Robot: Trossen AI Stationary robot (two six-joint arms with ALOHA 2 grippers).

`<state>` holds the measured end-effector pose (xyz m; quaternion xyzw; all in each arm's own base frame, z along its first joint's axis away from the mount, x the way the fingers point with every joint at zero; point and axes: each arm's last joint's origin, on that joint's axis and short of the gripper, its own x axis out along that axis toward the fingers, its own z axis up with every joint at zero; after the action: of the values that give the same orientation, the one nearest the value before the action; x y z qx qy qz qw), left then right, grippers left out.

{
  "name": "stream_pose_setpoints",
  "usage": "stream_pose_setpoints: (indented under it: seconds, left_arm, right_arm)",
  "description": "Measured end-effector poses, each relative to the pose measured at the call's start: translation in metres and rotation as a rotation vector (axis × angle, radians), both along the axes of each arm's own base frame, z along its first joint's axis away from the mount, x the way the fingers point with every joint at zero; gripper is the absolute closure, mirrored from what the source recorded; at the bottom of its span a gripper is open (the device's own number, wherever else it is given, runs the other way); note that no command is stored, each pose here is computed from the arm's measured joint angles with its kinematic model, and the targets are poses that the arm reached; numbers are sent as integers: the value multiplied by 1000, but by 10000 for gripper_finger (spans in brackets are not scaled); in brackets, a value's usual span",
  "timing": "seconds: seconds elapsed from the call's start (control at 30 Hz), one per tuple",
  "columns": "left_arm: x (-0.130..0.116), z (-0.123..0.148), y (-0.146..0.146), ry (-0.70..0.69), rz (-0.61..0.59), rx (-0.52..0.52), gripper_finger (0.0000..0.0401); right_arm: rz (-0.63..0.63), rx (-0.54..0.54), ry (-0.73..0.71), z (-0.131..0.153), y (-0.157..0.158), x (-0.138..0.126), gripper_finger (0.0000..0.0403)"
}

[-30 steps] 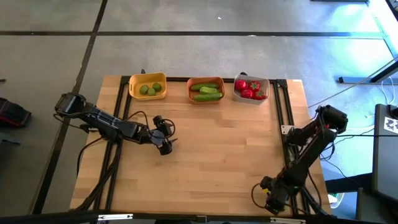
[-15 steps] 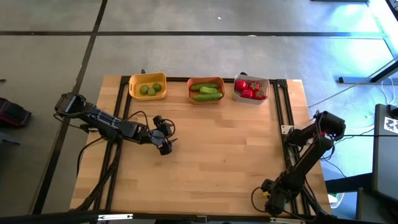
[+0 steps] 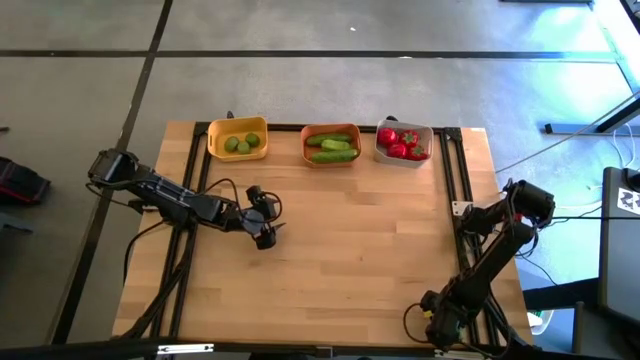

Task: Sort produce into baskets
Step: Put the lime into the yellow bin

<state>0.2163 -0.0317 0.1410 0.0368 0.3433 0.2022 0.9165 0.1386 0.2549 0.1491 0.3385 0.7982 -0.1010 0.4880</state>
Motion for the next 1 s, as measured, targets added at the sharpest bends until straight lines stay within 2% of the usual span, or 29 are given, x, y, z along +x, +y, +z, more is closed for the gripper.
stream_pose_setpoints:
  seconds: [0.17,0.4,0.8,1.0]
  left_arm:
    - [0,0,0,-3,1,-1,61]
    - [5,7,-1,-7,-31,30,61]
    - [29,43,-6,-57,-135,141,61]
    - [42,68,-11,-105,-187,197,61]
  right_arm:
    - [-32,-4,-131,7,-6,16,260]
    - [-45,-66,-347,18,-25,41,259]
    - [21,-331,-690,47,-103,89,258]
    - [48,-427,-794,61,-143,106,258]
